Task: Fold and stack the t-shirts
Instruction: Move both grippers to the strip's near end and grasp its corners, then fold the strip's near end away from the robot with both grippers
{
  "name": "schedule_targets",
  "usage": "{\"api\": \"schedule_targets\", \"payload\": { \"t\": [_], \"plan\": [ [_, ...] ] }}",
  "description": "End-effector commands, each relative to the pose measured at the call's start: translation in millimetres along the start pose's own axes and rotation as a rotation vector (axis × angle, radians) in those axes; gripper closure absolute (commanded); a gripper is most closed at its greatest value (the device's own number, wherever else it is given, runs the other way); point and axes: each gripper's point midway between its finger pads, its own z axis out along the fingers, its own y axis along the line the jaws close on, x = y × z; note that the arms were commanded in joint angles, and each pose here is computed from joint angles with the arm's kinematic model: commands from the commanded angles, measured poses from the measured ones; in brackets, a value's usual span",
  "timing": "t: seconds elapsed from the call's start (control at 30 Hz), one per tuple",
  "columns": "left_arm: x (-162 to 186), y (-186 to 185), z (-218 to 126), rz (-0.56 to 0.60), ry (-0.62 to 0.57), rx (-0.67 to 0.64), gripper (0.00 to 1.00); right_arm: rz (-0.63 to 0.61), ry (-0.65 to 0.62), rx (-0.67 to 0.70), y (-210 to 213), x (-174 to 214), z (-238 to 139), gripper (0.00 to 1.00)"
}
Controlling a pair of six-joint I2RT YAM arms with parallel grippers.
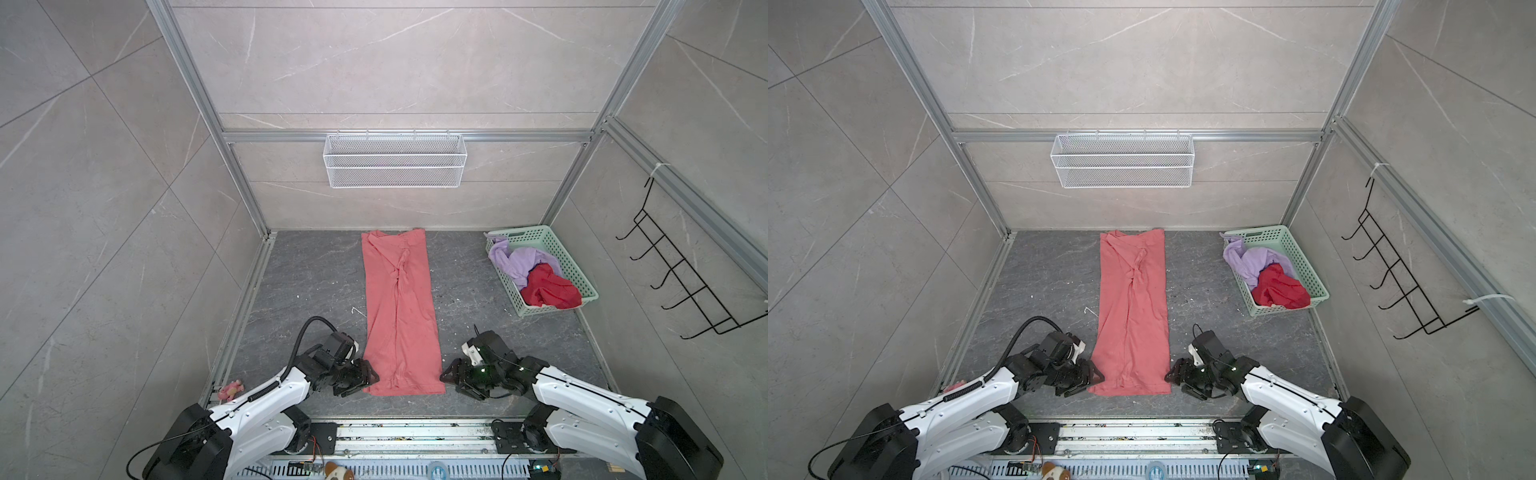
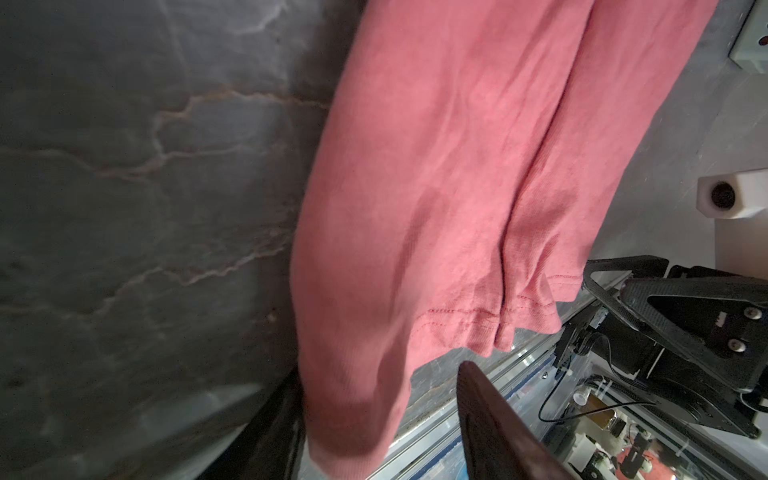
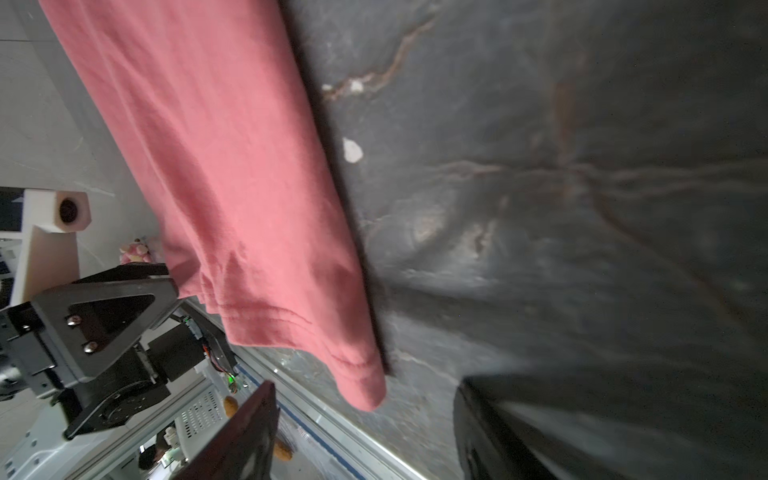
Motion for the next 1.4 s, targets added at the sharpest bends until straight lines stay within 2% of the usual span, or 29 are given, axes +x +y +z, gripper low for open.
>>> {"api": "schedule_targets", "payload": {
  "t": [0.0, 0.3, 0.37, 0.4, 0.53, 0.63, 0.73, 0.83, 1.0, 1.1, 1.37],
  "plan": [
    [7.2, 7.1, 3.6, -0.019, 0.022, -0.003, 0.44, 0.044, 0.024, 0.076, -23.3, 6.4, 14.9, 0.37],
    [2.6, -6.6, 0.4, -0.005, -0.006, 0.063, 0.89, -0.018, 0.034, 0.117, -12.4, 9.5, 26.7, 0.91],
    [3.8, -8.3, -0.7, -0.003, -0.006, 0.072, 1.0, -0.039, 0.03, 0.127, -9.9, 10.8, 24.0, 0.95],
    [5.9, -7.5, -1.6, -0.007, -0.002, 0.071, 1.0, -0.047, 0.032, 0.139, -10.1, 12.8, 22.0, 0.97],
    [21.7, 4.6, -7.9, -0.017, 0.026, -0.003, 1.0, -0.068, 0.04, 0.177, -15.8, 26.9, 13.5, 1.0],
    [33.3, 1.1, -15.9, -0.014, 0.033, 0.002, 1.0, -0.087, 0.038, 0.187, -14.7, 35.9, 5.2, 1.0],
    [34.8, -8.4, -29.8, -0.008, 0.012, 0.025, 1.0, -0.154, 0.013, 0.178, 3.1, 36.7, -7.3, 1.0],
    [22.2, -28.2, -45.9, 0.041, -0.045, 0.045, 1.0, -0.246, -0.03, 0.143, 33.4, 27.2, -18.3, 1.0],
    [-20.5, -69.2, -62.0, 0.177, -0.148, -0.012, 1.0, -0.381, -0.162, 0.193, 82.6, -10.3, -27.8, 1.0],
    [-56.0, -93.7, -62.0, 0.24, -0.199, -0.029, 1.0, -0.413, -0.234, 0.243, 102.9, -38.1, -27.8, 1.0],
    [-164.4, -122.4, -59.7, 0.206, -0.296, 0.027, 1.0, -0.357, -0.364, 0.158, 153.5, -138.7, -25.6, 1.0]
  ]
}}
